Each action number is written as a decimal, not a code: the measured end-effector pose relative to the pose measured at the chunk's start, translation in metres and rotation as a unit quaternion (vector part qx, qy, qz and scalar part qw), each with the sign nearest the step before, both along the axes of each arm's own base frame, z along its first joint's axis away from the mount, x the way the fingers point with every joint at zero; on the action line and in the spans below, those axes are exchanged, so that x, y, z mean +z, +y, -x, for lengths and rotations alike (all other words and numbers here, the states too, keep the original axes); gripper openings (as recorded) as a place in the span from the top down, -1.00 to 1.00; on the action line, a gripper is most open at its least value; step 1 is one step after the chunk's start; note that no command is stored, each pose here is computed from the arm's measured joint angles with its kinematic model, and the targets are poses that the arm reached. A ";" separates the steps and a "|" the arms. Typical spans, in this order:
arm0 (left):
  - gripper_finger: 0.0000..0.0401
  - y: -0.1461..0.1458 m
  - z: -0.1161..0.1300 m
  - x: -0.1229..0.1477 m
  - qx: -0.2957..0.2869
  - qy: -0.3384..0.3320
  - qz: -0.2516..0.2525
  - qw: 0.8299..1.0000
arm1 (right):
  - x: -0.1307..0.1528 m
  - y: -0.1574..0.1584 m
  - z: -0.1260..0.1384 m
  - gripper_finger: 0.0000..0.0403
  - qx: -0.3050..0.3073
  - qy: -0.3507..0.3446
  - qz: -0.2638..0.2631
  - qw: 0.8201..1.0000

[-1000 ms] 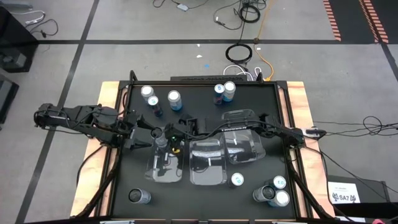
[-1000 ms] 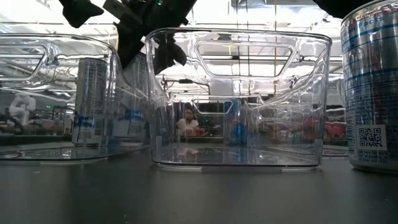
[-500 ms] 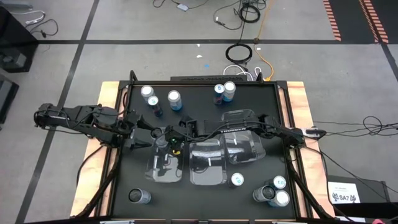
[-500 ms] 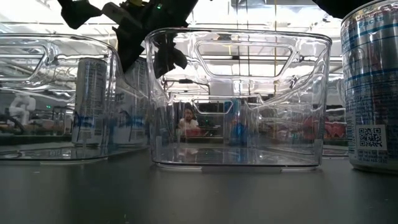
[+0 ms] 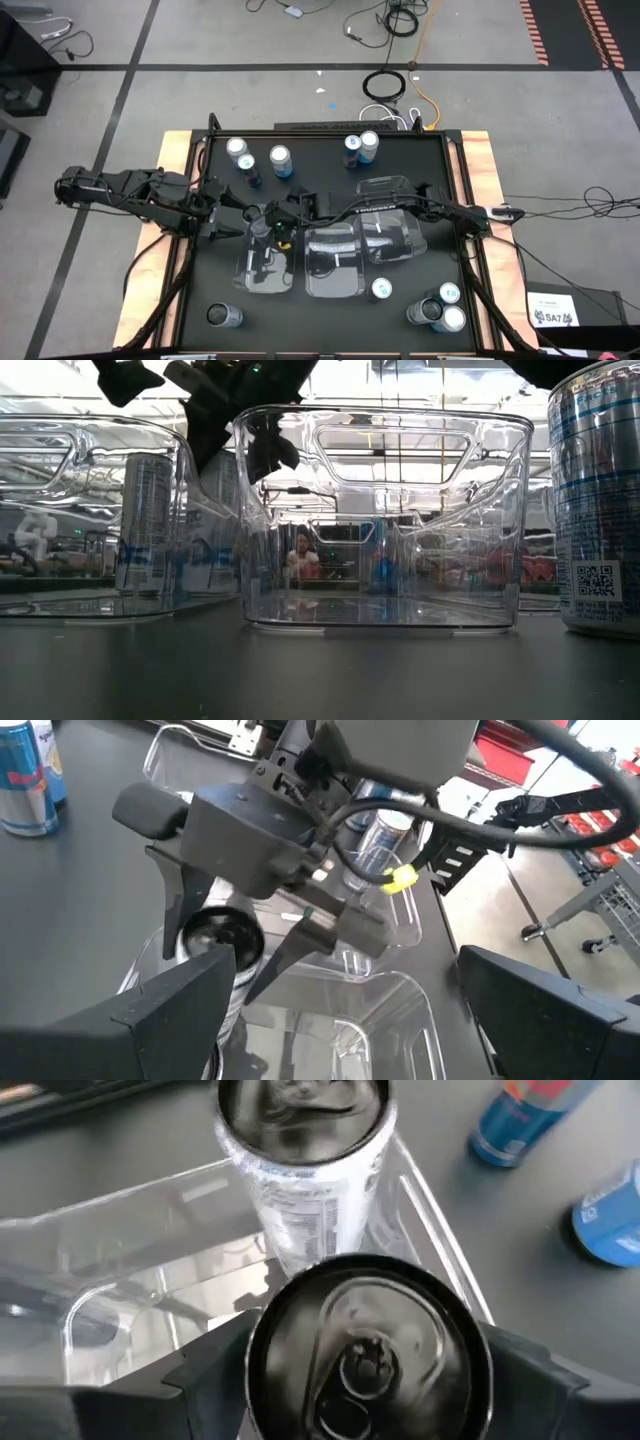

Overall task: Sort soda cans
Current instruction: Put the top right white soda can into the left transparent bin

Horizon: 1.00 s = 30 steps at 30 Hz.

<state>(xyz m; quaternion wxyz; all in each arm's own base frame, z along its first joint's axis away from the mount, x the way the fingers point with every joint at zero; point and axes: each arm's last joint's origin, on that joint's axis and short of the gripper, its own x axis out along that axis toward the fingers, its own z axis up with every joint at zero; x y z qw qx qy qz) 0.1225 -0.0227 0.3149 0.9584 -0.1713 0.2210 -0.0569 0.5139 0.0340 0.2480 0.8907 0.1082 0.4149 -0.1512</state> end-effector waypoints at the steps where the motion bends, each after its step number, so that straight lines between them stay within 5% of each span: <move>1: -0.95 0.000 0.000 0.000 0.000 0.001 0.000 1.000 | 0.000 0.000 0.000 -0.51 0.006 0.001 0.000 1.000; 21: -0.95 0.000 0.000 -0.001 0.000 0.004 -0.001 1.000 | 0.000 -0.006 0.000 -0.63 -0.005 0.001 -0.013 1.000; 30: -0.95 0.000 0.000 -0.001 0.000 0.004 -0.001 1.000 | 0.003 -0.007 0.001 -0.90 -0.003 0.003 -0.010 1.000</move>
